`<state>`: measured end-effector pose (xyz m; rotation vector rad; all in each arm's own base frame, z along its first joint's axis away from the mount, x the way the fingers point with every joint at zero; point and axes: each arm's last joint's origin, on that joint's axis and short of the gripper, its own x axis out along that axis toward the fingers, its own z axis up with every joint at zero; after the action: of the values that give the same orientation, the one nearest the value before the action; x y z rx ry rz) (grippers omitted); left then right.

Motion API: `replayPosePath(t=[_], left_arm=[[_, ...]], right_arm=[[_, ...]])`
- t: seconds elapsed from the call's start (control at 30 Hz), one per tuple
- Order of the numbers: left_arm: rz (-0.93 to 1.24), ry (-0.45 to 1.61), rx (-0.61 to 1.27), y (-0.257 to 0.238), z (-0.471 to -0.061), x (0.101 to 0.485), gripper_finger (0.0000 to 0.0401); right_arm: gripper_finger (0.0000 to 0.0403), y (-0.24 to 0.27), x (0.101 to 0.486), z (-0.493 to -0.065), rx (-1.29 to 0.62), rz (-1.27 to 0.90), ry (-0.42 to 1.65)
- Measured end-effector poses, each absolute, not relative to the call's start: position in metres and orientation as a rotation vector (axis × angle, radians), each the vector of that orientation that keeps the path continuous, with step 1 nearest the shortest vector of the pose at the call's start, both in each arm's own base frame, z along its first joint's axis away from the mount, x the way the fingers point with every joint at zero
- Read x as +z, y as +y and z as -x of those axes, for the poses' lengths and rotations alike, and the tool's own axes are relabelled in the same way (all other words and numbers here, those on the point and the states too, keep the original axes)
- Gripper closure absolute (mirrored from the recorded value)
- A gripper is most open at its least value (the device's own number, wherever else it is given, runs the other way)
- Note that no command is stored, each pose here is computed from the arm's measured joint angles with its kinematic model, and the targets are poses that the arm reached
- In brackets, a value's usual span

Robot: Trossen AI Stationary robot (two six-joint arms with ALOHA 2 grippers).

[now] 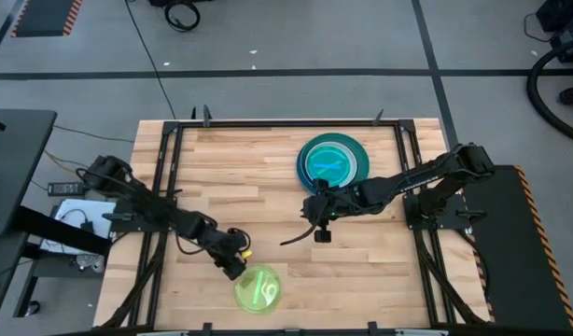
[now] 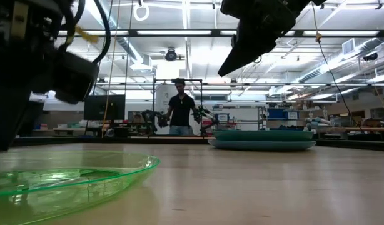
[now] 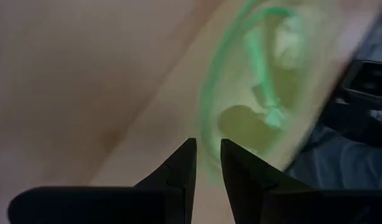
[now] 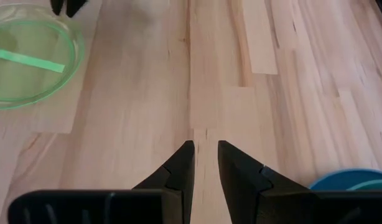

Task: Stack plastic plates
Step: Stack the light green plate on top of the light blue plate

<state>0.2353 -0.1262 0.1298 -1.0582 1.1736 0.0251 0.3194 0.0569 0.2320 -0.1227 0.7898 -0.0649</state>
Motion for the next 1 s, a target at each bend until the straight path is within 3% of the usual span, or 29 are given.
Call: replayPosePath(t=[0.43, 0.77, 1.0], left_arm=[[1.073, 1.173, 0.023, -0.1308, -0.2398, 0.1195, 0.0323], [1.071, 1.162, 0.036, -0.1296, -0.2404, 0.1193, 0.0392], [1.096, 1.136, 0.033, -0.1224, -0.2439, 0.1244, 0.0397]], right_arm=[[0.0321, 0.0568, 0.2319, -0.3194, -0.065, 0.124, 0.791], [0.0321, 0.0568, 0.2319, -0.3194, -0.065, 0.123, 0.791], [0.0321, 0.0568, 0.2319, -0.3194, -0.065, 0.123, 0.791]])
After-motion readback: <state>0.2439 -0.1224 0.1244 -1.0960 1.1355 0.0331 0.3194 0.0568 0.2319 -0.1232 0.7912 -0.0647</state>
